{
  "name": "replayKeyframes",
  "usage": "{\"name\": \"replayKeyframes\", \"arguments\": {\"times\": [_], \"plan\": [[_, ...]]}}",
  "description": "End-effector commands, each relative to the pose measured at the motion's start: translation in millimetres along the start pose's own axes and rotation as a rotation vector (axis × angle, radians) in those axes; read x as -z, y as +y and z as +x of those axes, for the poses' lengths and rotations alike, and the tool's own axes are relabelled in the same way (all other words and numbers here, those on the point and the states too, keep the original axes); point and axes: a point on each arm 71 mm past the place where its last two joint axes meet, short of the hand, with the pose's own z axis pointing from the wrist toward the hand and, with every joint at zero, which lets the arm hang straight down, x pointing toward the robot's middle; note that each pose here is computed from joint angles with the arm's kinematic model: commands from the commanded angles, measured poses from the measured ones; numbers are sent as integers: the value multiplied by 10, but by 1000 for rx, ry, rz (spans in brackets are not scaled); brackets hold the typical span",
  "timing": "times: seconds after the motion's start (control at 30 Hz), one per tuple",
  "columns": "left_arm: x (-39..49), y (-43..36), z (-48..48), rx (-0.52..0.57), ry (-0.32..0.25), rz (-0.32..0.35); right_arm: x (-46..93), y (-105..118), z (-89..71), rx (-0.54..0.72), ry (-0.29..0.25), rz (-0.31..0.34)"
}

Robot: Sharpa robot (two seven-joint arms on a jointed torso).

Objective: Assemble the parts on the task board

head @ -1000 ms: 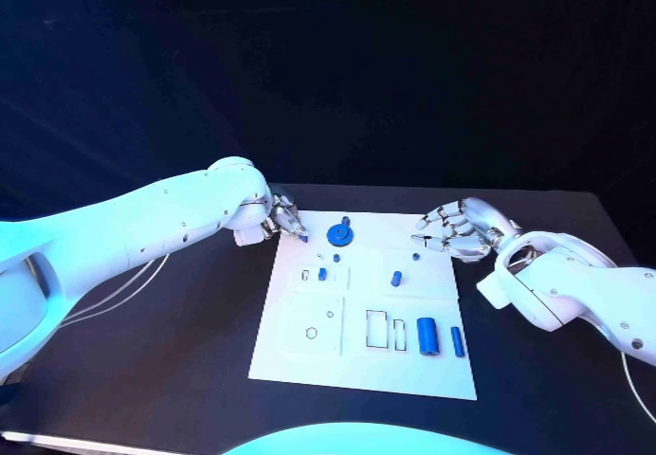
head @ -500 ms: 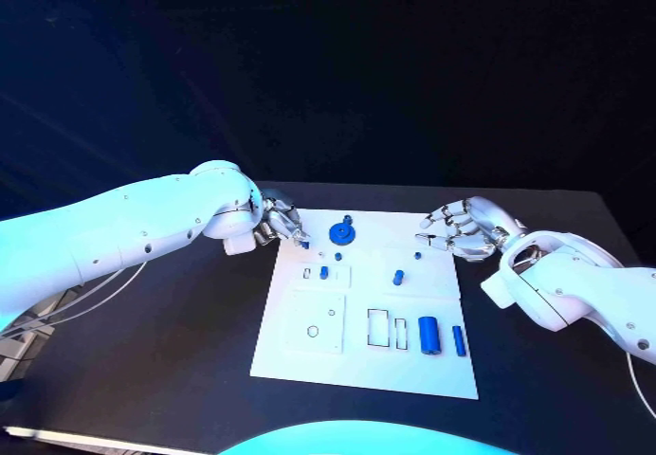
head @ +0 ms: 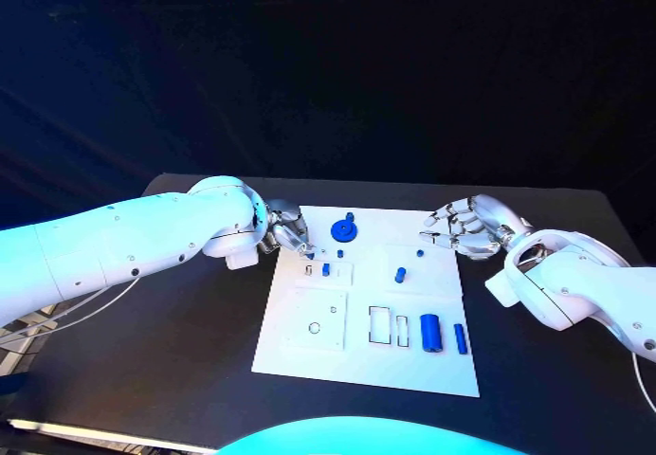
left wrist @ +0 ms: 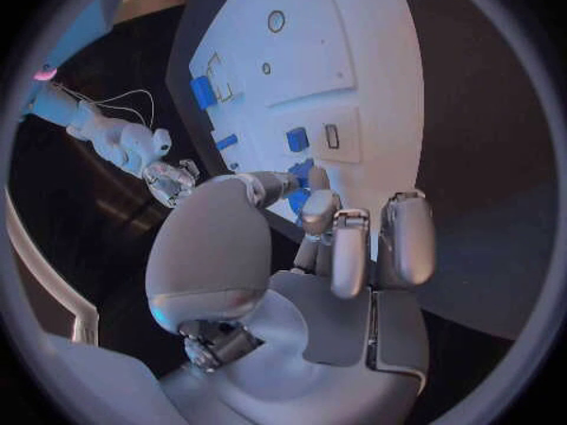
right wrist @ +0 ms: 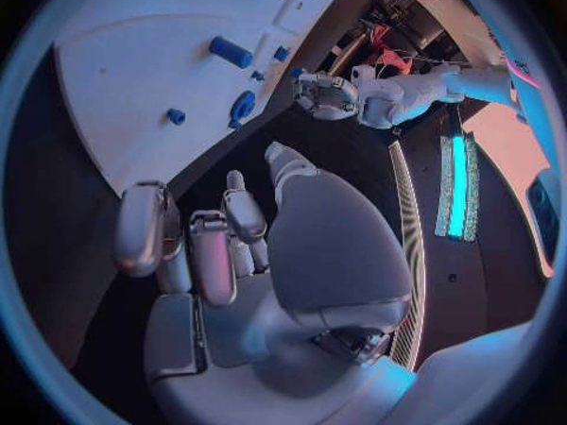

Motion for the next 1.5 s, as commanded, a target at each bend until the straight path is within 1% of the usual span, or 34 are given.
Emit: {"name": "replayKeyframes", "arguments": {"times": [0.03,0.23,0.53,1.13,1.5], "plan": [[10,-13,9,-43,-69,-5,4,9,3,6,2,-11],[18,-22,118,-77,-69,-2,5,7,2,6,3,-10],[19,-5,225,-98,-56,-7,7,3,-1,7,2,-9],[1,20,304,-114,-54,-13,12,-1,-4,7,1,-8],[-6,40,322,-115,-51,-18,14,-4,-5,7,1,-8]]}}
